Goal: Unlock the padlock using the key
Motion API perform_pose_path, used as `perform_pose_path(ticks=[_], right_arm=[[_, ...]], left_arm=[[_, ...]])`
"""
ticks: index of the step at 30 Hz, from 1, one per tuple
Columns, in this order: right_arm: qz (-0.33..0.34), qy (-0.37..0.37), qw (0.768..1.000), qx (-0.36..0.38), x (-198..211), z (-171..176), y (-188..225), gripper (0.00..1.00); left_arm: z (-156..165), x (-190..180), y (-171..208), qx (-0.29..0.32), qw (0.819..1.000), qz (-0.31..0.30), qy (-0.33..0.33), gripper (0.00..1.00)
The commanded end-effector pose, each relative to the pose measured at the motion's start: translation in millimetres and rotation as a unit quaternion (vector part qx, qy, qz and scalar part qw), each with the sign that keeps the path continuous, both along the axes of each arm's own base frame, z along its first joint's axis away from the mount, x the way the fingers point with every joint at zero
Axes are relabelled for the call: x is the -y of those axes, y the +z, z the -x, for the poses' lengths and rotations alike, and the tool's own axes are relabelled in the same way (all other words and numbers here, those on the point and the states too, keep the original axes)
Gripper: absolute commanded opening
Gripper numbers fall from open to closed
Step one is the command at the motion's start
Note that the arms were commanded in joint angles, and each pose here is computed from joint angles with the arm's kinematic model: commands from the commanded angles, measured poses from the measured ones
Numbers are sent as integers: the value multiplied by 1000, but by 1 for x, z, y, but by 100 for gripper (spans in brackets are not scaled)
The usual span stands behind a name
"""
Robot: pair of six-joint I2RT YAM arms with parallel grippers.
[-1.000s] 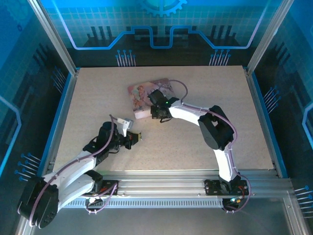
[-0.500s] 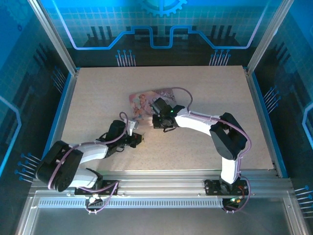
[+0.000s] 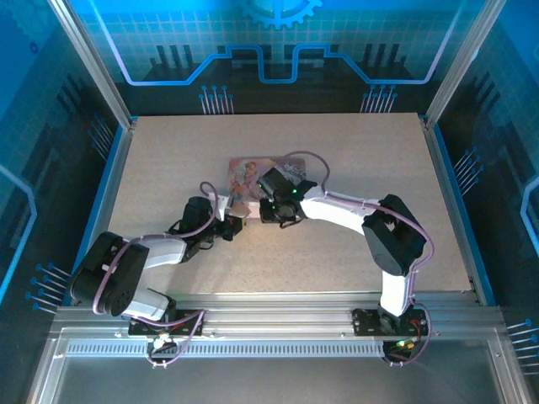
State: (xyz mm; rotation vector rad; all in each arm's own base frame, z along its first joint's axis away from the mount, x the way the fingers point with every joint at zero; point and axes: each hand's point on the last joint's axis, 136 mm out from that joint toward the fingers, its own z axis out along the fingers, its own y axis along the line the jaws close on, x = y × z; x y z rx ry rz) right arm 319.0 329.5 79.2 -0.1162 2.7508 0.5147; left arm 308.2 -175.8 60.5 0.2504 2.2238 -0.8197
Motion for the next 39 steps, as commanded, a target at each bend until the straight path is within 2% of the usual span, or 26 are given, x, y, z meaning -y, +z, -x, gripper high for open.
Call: perform_pose_path(ticks=[1,8,17,29,39], right_arm=[[-45,28,999,-1,-13,-10,32,5],[-101,19,995,-17,-15,-17,57,5],[-171,3,984,-55,-21,-22,59,5],[-197,8,978,-72,-18,-17,72,5],[-234,-3,968,-87,-17,-18,79,5]], left_arm=[[5,10,24,67,996,24,-50,0],[12,17,39,102,991,61,-68,0],[14,20,48,143,983,98,-66,0],[8,24,49,174,973,136,-66,0],[6,25,56,185,971,137,-70,0]])
